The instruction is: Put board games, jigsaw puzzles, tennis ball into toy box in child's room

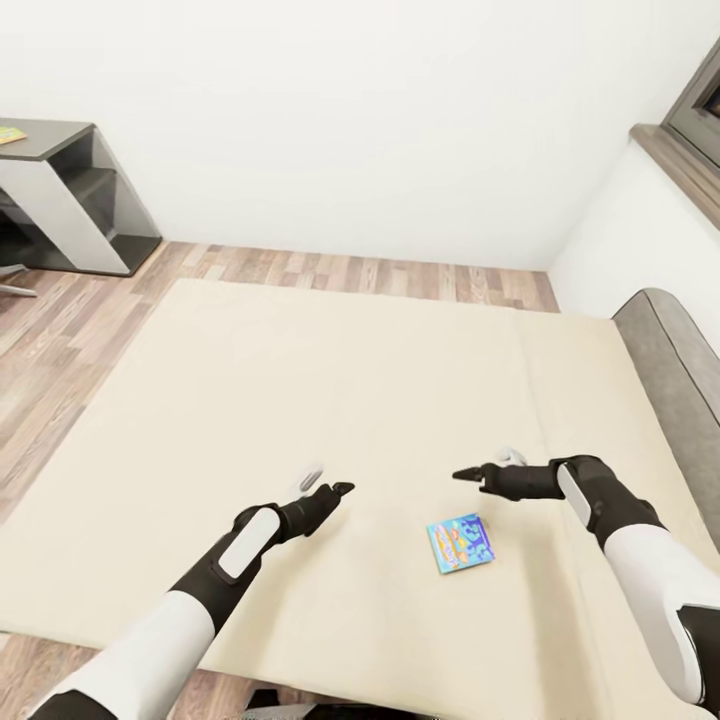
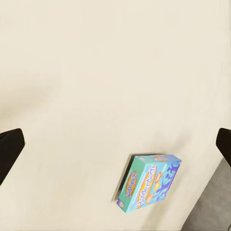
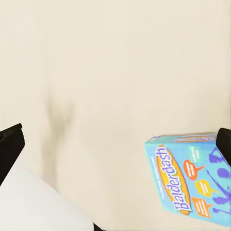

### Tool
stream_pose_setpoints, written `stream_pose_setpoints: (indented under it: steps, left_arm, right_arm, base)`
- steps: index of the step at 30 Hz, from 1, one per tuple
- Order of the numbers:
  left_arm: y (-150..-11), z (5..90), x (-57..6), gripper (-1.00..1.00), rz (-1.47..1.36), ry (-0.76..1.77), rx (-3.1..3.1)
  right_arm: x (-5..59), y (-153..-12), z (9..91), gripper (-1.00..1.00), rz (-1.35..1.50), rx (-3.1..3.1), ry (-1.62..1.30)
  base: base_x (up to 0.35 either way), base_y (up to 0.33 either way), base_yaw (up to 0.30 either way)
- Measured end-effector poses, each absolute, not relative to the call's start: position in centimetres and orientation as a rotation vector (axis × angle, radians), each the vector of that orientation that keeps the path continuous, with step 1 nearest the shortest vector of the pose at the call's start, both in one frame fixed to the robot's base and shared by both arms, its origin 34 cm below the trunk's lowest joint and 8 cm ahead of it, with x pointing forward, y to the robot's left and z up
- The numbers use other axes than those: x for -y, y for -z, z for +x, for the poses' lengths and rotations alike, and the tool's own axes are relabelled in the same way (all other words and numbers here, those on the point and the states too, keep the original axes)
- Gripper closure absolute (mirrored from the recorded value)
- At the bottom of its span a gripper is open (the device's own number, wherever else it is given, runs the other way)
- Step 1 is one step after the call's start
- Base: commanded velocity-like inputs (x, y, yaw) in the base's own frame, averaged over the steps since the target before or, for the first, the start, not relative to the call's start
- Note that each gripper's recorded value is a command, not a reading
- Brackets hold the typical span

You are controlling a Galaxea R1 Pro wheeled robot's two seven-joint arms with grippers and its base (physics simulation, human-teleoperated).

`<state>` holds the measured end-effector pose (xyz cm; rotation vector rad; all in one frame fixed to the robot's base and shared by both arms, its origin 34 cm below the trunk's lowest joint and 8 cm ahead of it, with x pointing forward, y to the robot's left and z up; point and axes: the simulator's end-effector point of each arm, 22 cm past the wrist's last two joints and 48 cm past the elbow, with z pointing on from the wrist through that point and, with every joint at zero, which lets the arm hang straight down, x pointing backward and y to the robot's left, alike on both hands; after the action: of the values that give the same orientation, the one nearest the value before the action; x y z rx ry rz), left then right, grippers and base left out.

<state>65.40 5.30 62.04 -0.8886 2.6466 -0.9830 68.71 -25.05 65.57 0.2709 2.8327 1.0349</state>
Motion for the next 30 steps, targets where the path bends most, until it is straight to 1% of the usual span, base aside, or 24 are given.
stream_pose_setpoints:
  steps: [11,30]
  left_arm:
    - [-61.4,65.0,-4.5,-1.0,-0.879,0.989,-2.666]
    - [-60.0,64.0,-4.2,-1.0,-0.896,0.991,-2.69]
  right_arm:
    - [25.6,-65.2,69.1,-1.0,0.289,-2.82,-1.028]
    - [25.7,-63.6,68.3,-1.0,0.309,-2.839,-1.033]
  base:
    - [0.0,0.0,-0.038]
    - [0.0,0.0,-0.094]
